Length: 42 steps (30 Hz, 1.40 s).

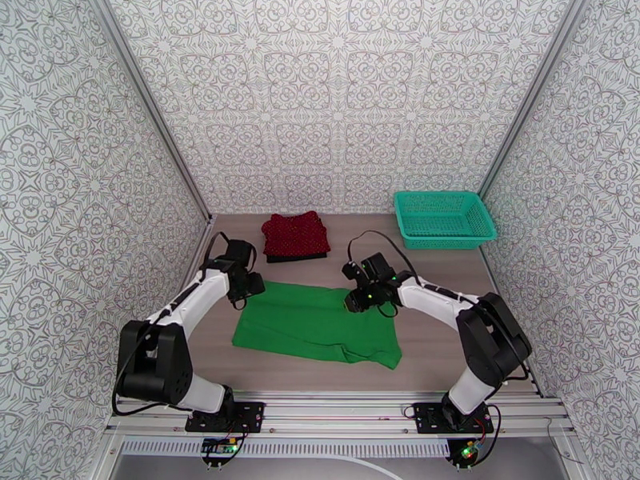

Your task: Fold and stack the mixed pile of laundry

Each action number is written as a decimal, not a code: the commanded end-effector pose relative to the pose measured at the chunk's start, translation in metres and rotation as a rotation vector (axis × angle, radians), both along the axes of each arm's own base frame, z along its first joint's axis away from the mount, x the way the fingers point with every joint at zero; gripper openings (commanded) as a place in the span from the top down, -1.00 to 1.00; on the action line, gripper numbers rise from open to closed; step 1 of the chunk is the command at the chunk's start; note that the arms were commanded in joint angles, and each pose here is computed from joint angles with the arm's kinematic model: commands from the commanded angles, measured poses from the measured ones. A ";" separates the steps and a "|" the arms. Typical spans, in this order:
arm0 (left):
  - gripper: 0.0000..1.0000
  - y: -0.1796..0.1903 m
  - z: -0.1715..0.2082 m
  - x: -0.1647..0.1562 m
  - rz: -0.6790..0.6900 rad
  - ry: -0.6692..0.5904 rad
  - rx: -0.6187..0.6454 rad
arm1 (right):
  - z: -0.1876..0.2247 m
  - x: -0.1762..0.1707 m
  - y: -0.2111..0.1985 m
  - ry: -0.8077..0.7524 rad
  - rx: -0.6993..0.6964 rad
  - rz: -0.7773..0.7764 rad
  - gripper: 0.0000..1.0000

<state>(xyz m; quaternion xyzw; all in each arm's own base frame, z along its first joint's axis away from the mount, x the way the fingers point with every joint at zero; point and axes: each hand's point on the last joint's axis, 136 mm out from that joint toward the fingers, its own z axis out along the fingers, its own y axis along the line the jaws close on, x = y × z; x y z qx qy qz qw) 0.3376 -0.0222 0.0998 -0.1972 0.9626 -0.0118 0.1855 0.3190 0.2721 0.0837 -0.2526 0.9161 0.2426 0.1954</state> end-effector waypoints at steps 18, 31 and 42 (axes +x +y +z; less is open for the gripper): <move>0.70 -0.011 -0.056 -0.001 0.065 0.133 -0.059 | -0.063 -0.005 -0.010 0.181 -0.181 -0.150 0.55; -0.35 -0.006 0.091 -0.019 0.028 -0.165 -0.059 | -0.031 -0.040 -0.082 0.111 -0.381 -0.246 0.17; -0.37 -0.001 0.107 -0.042 0.050 -0.205 -0.086 | -0.088 -0.032 -0.096 0.205 -0.584 -0.229 0.12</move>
